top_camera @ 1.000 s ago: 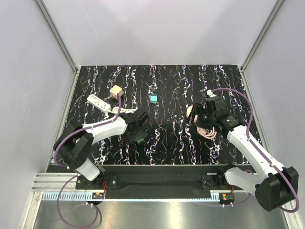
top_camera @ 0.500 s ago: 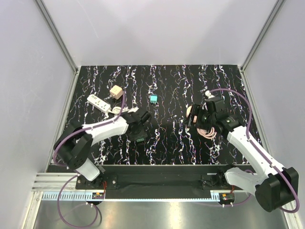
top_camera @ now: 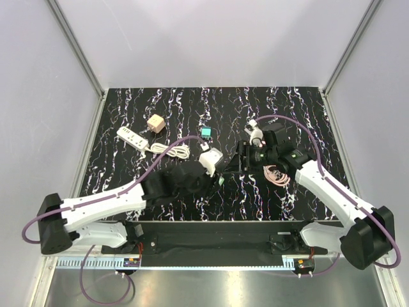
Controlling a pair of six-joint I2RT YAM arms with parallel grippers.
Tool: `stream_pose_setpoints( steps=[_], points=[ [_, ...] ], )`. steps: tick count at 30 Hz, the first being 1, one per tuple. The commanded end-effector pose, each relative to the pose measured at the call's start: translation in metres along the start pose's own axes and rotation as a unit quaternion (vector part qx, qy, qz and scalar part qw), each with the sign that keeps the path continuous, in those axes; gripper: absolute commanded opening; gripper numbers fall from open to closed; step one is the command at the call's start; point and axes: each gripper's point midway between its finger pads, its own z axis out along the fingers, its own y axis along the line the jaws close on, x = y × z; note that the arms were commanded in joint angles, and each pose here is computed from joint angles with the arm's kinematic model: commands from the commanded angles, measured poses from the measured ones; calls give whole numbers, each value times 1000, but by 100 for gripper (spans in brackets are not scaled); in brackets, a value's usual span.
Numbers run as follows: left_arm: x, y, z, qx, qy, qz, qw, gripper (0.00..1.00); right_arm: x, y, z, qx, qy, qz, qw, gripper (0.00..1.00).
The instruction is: Insert the plug
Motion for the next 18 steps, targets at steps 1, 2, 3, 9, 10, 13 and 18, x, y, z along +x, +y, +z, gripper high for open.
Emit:
stream_pose_setpoints(
  steps=[1, 2, 3, 9, 10, 13, 18],
  points=[
    [-31, -18, -16, 59, -85, 40, 994, 0, -3, 36, -1, -49, 5, -19, 999, 64],
    [-31, -19, -21, 66, -95, 45, 992, 0, 0, 37, 2, -47, 9, -21, 999, 61],
    [-34, -21, -23, 70, -104, 45, 991, 0, 3, 39, 4, -47, 15, -20, 999, 59],
    [-31, -22, -23, 72, -104, 63, 990, 0, 12, 57, 13, -74, 40, -20, 996, 57],
    [-31, -22, -23, 72, -104, 64, 990, 0, 11, 59, 12, -76, 36, -15, 996, 57],
    [-28, -22, -20, 72, -103, 67, 990, 0, 5, 63, 10, -76, 23, -14, 997, 57],
    [-29, -23, -20, 74, -113, 65, 989, 0, 7, 70, 8, -89, 40, -9, 995, 55]
  ],
)
